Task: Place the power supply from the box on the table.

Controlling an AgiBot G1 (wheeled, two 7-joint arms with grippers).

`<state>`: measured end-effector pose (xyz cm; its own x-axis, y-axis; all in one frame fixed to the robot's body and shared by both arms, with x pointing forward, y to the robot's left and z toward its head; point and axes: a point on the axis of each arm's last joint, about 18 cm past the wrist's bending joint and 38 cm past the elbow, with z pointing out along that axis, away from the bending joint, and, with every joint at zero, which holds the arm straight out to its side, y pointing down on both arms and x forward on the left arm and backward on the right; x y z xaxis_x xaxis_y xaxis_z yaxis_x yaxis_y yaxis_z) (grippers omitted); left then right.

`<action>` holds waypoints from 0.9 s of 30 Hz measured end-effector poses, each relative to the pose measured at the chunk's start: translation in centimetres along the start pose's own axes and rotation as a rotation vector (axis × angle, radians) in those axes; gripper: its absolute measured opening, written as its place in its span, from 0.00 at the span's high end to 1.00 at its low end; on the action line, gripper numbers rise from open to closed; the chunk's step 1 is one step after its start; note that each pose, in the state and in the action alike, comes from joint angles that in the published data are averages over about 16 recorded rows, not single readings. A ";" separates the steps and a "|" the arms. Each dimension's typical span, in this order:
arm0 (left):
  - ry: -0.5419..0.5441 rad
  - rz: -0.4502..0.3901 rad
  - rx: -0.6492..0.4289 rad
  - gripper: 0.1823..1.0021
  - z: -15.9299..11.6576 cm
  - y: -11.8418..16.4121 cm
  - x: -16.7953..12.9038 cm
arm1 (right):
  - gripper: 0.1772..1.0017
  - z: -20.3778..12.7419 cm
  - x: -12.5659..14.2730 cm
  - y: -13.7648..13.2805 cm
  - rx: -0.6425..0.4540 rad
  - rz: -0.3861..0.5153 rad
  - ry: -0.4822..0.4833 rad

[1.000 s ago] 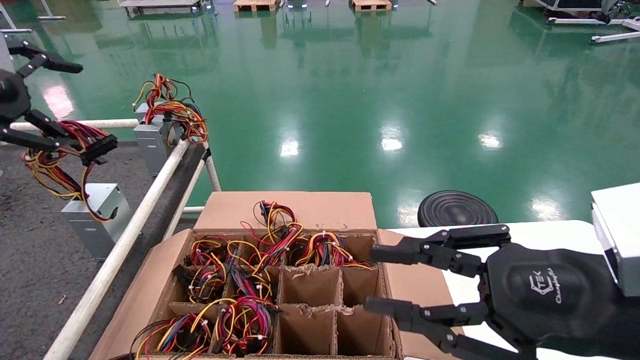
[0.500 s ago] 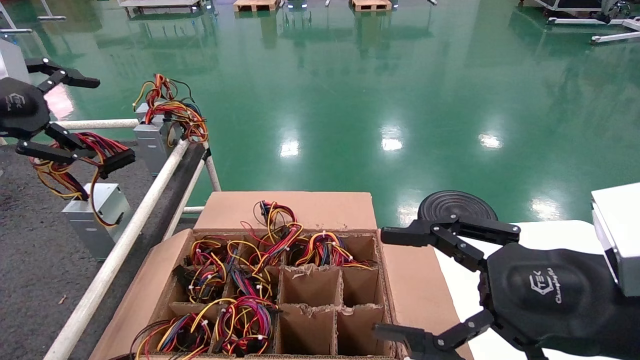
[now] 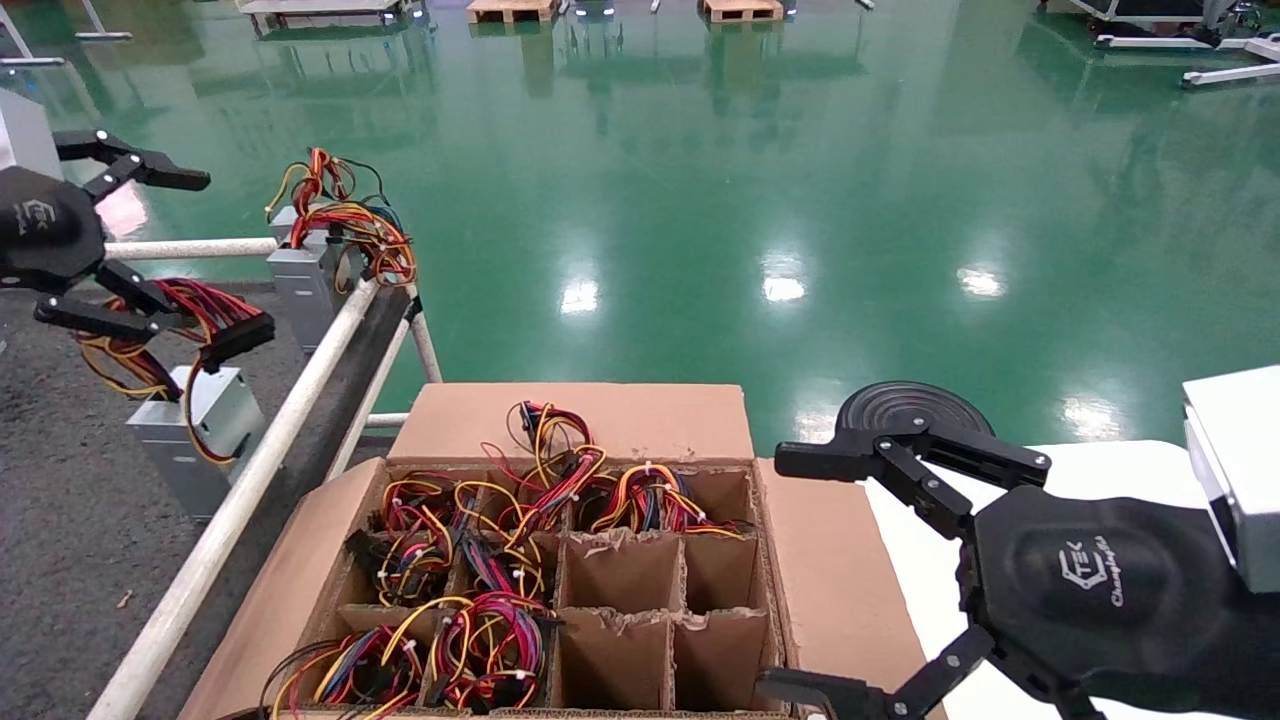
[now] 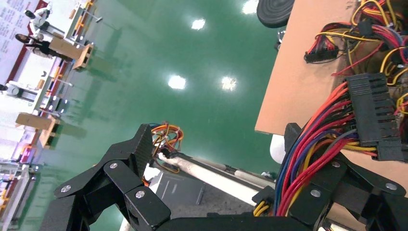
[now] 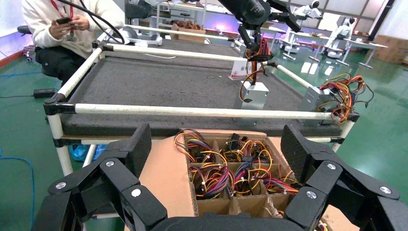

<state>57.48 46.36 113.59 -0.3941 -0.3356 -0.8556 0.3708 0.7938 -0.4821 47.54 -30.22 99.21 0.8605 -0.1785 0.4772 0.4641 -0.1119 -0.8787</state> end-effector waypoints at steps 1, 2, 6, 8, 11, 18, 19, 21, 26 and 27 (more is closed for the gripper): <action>0.003 0.000 0.000 0.00 -0.1 0.0 0.1 | 0.08 0.0 0.0 0.0 0.000 0.000 0.000; 0.006 0.000 -0.001 0.00 -0.1 0.0 0.2 | 0.07 0.0 0.0 0.0 0.000 0.000 0.000; 0.019 0.001 -0.003 0.00 -0.5 0.0 0.5 | 0.03 0.0 0.0 0.0 0.000 0.000 0.000; 0.026 0.002 -0.005 0.00 -0.8 0.0 0.6 | 0.01 0.0 0.0 0.0 0.000 0.000 0.000; 0.037 0.003 -0.008 0.00 -1.2 0.0 0.8 | 0.01 0.0 0.0 0.0 0.000 0.000 0.000; 0.065 0.008 -0.015 0.00 -2.2 -0.3 1.4 | 0.01 0.0 0.0 0.0 0.000 0.000 0.000; 0.069 0.009 -0.017 0.00 -2.3 -0.3 1.4 | 0.01 0.0 0.0 0.0 0.000 0.000 0.000; 0.078 0.010 -0.019 0.00 -2.5 -0.5 1.6 | 0.00 0.0 0.0 0.0 0.000 0.000 0.000; 0.102 0.014 -0.027 0.00 -3.1 -0.7 2.1 | 0.00 0.0 0.0 0.0 0.000 0.000 0.000; 0.107 0.015 -0.028 0.00 -3.2 -0.7 2.2 | 0.00 0.0 0.0 0.0 0.000 0.000 0.000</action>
<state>53.71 46.67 112.67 -0.4771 -0.2683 -0.8369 0.3540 0.8129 -0.4624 47.54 -30.22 99.21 0.8605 -0.1785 0.4772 0.4641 -0.1119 -0.8787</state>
